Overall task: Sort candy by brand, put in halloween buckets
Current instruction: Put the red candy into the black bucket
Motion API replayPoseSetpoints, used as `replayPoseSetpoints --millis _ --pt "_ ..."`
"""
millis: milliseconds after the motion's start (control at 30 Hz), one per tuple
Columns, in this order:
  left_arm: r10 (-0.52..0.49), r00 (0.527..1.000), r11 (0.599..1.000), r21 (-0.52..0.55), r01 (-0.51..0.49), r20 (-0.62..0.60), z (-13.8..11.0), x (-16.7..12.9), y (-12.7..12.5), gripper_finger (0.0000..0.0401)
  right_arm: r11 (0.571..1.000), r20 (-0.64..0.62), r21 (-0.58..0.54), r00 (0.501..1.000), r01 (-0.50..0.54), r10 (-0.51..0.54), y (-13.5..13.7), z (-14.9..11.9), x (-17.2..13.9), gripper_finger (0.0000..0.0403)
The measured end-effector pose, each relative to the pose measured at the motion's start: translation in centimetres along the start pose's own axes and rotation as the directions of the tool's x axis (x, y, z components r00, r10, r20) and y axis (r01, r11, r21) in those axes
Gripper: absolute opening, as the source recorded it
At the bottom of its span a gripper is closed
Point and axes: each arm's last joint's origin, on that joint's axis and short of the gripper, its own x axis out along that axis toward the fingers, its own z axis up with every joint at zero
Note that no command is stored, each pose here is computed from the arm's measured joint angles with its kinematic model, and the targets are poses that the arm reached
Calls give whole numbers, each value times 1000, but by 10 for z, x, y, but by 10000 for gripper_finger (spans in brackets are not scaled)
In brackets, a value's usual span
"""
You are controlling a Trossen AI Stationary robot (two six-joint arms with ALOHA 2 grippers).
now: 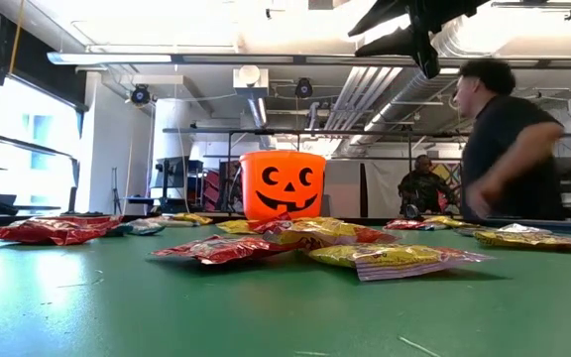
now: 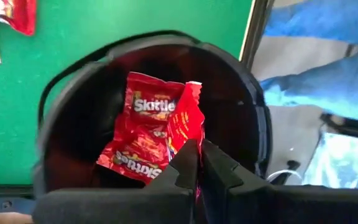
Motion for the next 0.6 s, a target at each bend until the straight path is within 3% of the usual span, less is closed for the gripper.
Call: replayPoseSetpoints --millis 333,600 --pt "64 997 998 -15 -64 -37 2 33 -16 3 999 -27 -48 999 18 -19 -2 -3 0 129" --pt "34 999 999 -11 -35 -27 3 17 -21 73 993 -68 -116 998 -27 19 -1 -4 0 141"
